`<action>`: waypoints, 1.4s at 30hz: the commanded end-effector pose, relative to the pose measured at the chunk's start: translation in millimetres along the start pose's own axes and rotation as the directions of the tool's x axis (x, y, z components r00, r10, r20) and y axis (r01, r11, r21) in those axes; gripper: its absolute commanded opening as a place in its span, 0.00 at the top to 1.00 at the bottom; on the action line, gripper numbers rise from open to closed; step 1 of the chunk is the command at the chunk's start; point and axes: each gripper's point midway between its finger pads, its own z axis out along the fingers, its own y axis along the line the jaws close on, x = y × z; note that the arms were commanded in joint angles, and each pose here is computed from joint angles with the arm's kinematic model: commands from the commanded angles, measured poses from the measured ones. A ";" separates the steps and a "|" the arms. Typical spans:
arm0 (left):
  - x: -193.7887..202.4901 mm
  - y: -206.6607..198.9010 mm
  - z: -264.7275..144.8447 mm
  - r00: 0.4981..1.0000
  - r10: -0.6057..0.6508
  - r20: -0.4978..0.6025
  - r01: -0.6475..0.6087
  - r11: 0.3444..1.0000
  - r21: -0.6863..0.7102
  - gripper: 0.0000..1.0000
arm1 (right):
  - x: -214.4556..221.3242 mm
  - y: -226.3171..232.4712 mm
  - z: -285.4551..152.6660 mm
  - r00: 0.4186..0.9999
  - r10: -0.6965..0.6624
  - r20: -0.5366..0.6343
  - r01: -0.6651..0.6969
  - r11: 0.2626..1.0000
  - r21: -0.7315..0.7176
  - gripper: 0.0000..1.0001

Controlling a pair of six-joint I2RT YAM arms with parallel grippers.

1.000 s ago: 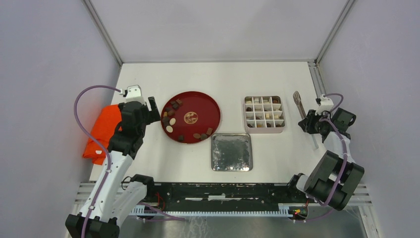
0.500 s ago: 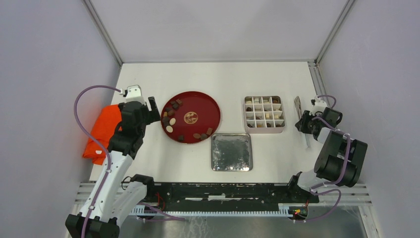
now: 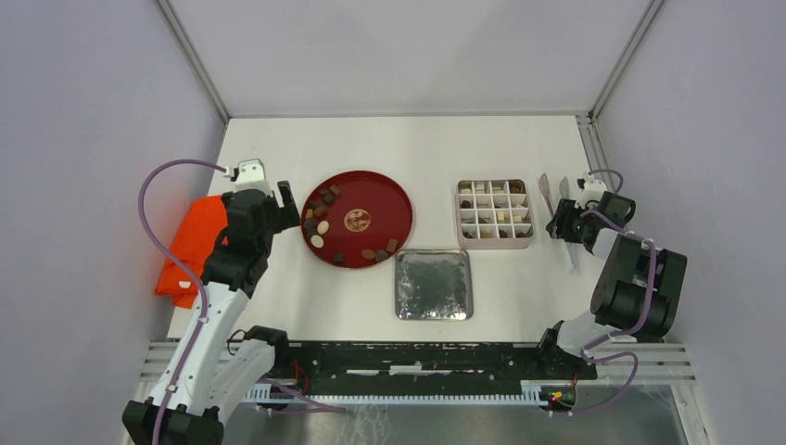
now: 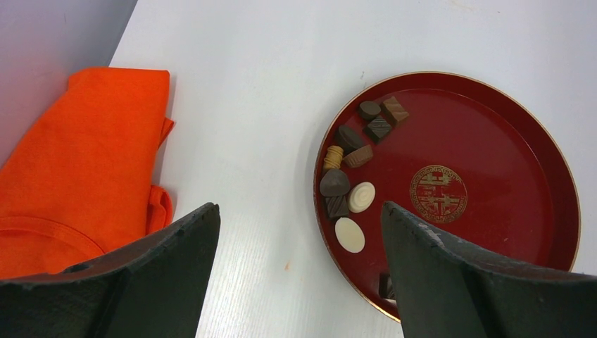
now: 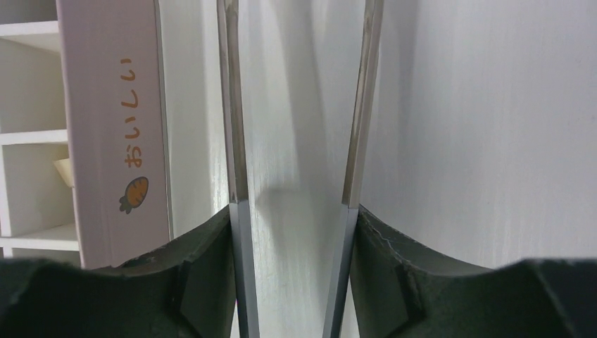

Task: Pack the chocolate
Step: Place the clamp at the center of the board.

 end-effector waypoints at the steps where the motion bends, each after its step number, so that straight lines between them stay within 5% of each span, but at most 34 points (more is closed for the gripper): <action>1: -16.4 -2.5 -2.9 0.998 0.006 0.059 -0.008 1.000 0.023 0.10 | -10.3 -4.3 3.0 1.000 -0.024 -0.005 0.024 1.000 0.013 0.40; 10: -15.2 -2.8 -2.4 0.998 0.008 0.055 -0.010 1.000 0.024 0.10 | -15.3 -4.9 -2.4 0.999 -0.043 -0.008 0.043 0.999 0.020 0.31; 17: -14.3 -3.3 -1.2 0.999 0.009 0.052 -0.011 1.000 0.024 0.10 | -80.9 13.8 -44.9 0.953 -0.251 0.169 0.255 0.967 -0.008 0.31; 24: -10.7 -5.0 2.0 0.999 0.014 0.037 -0.015 0.999 0.029 0.10 | -102.8 81.4 -70.2 0.891 -0.333 0.309 0.429 0.840 -0.332 0.35; 30: -9.3 -5.0 3.9 0.999 0.017 0.030 -0.018 1.000 0.025 0.10 | -107.0 77.6 -48.9 0.943 -0.287 0.167 0.328 0.888 -0.322 0.60; 42: -8.0 -5.2 4.1 0.999 0.019 0.025 -0.020 0.999 0.026 0.10 | -101.6 77.2 -0.8 0.949 -0.315 -0.006 0.302 0.914 -0.270 0.61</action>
